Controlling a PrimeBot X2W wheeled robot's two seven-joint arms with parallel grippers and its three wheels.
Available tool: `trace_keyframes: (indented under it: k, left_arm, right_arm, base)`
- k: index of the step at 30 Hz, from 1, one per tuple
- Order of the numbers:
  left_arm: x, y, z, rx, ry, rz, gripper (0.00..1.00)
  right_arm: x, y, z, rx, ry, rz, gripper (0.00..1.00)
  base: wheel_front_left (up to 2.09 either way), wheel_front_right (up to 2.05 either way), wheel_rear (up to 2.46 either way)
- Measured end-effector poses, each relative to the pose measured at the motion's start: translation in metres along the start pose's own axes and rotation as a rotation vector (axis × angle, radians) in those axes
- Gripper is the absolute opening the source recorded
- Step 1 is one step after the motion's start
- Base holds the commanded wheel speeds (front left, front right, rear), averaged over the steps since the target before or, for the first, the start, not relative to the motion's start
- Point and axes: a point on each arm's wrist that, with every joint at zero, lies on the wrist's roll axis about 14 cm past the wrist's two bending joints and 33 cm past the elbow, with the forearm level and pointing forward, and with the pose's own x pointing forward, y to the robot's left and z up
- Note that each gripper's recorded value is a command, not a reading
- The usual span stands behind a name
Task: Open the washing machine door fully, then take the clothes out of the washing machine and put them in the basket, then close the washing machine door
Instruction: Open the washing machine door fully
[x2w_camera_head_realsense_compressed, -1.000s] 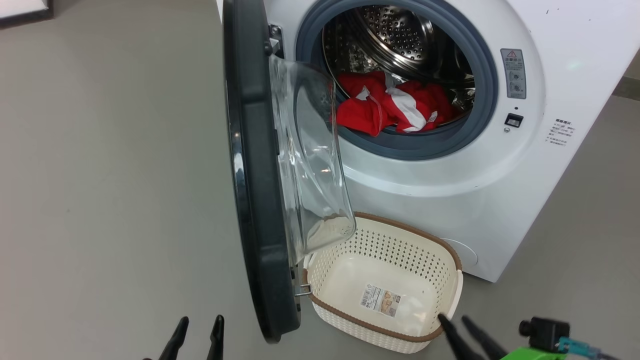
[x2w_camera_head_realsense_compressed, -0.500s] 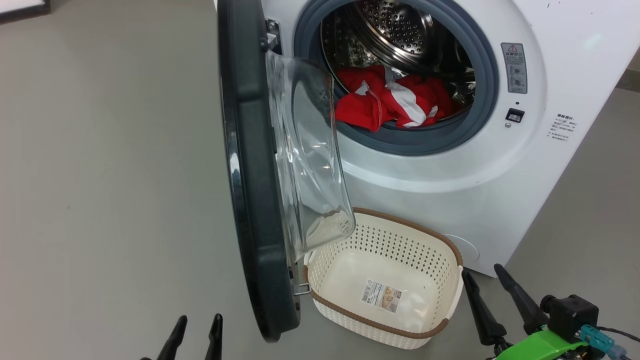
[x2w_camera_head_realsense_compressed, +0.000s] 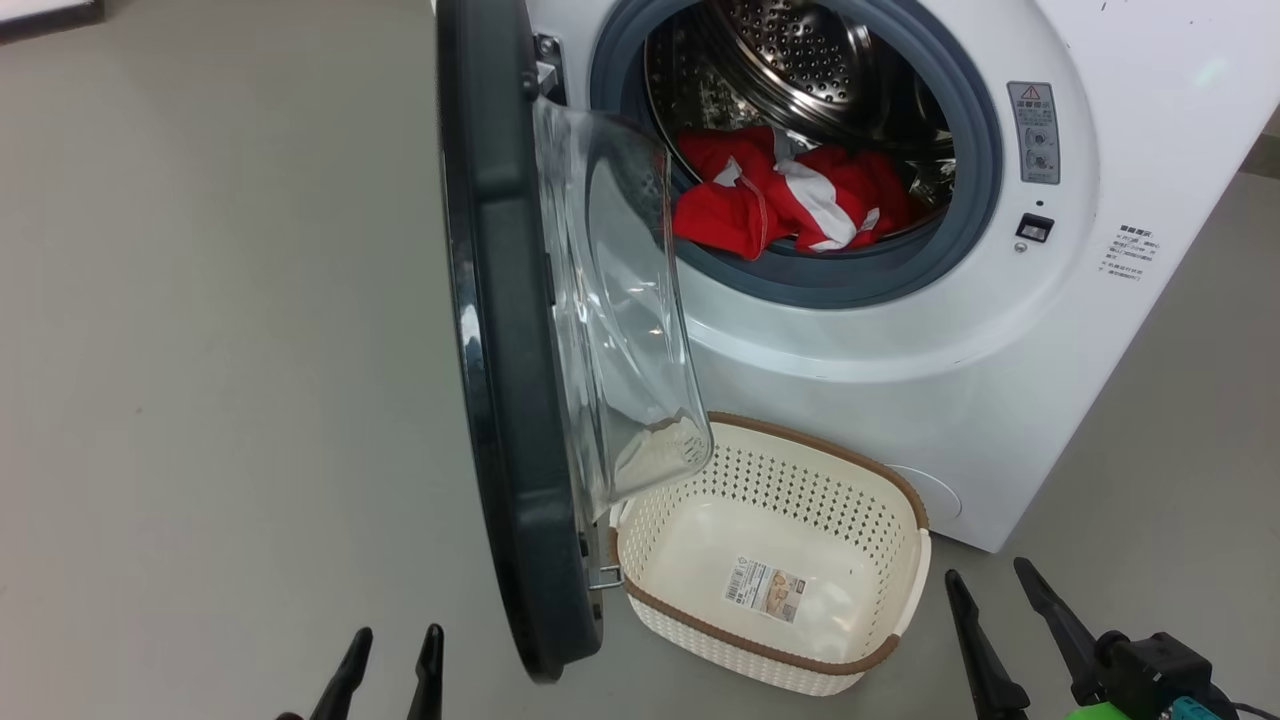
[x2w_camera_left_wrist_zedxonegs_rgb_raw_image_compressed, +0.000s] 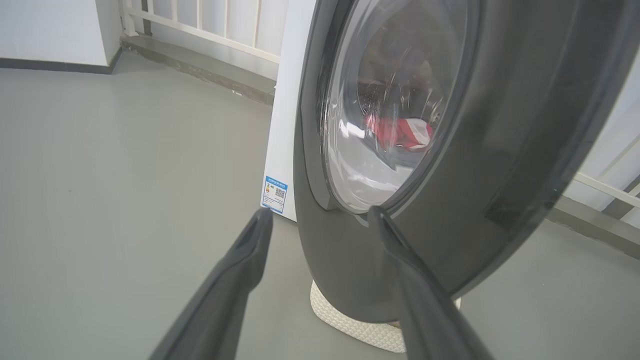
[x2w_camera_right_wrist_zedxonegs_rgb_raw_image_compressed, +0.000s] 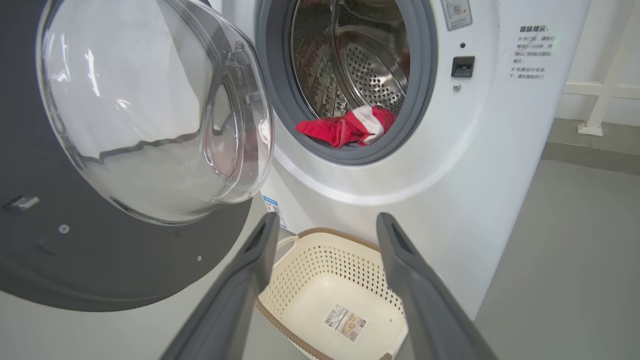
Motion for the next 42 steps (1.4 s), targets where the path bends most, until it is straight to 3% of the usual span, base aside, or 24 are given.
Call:
trace_keyframes:
  k: [10, 11, 12, 13, 16, 20, 25, 26, 29, 35, 42]
  left_arm:
    - [0.002, -0.002, 0.002, 0.0, -0.004, -0.006, 1.0]
    - [0.002, -0.002, 0.003, -0.006, -0.01, -0.005, 0.47]
    - [0.003, -0.001, 0.006, -0.019, -0.02, -0.001, 0.14]
    - [0.004, 0.0, 0.01, -0.026, -0.032, 0.003, 0.0]
    - [0.007, 0.001, 0.029, -0.018, -0.093, 0.004, 0.0]
    - [0.017, -0.008, 0.09, -0.005, -0.277, -0.032, 0.0]
    - [0.013, -0.053, 0.156, 0.019, -0.487, -0.168, 0.0]
    - [0.008, -0.076, 0.173, 0.039, -0.545, -0.233, 0.0]
    - [0.003, -0.099, 0.183, 0.036, -0.581, -0.3, 0.0]
    - [-0.007, -0.165, 0.149, 0.025, -0.487, -0.507, 0.0]
    - [0.005, -0.163, 0.069, -0.019, -0.22, -0.501, 0.0]
  right_arm:
    - [-0.001, -0.002, 0.0, 0.008, -0.002, -0.012, 1.0]
    - [-0.001, -0.002, 0.0, 0.008, -0.002, -0.012, 1.0]
    - [-0.001, -0.001, -0.001, 0.01, -0.001, -0.01, 1.0]
    - [-0.001, 0.0, -0.001, 0.011, 0.0, -0.008, 1.0]
    - [-0.001, 0.002, -0.002, 0.013, 0.003, 0.0, 1.0]
    - [0.0, 0.005, -0.003, 0.015, 0.006, 0.01, 1.0]
    - [0.001, 0.005, -0.004, 0.016, 0.007, 0.012, 1.0]
    - [0.001, 0.004, -0.004, 0.015, 0.007, 0.012, 1.0]
    - [0.001, 0.004, -0.003, 0.014, 0.006, 0.011, 1.0]
    - [-0.001, 0.001, -0.003, 0.014, 0.004, 0.002, 1.0]
    - [-0.003, -0.002, -0.004, 0.017, 0.006, -0.009, 1.0]
  base:
    - [0.0, 0.0, 0.0]
    - [0.0, 0.0, 0.0]
    - [0.0, 0.0, 0.0]
    - [0.0, 0.0, 0.0]
    - [0.0, 0.0, 0.0]
    - [0.0, 0.0, 0.0]
    - [0.0, 0.0, 0.0]
    - [0.0, 0.0, 0.0]
    - [0.0, 0.0, 0.0]
    - [0.0, 0.0, 0.0]
    - [0.0, 0.0, 0.0]
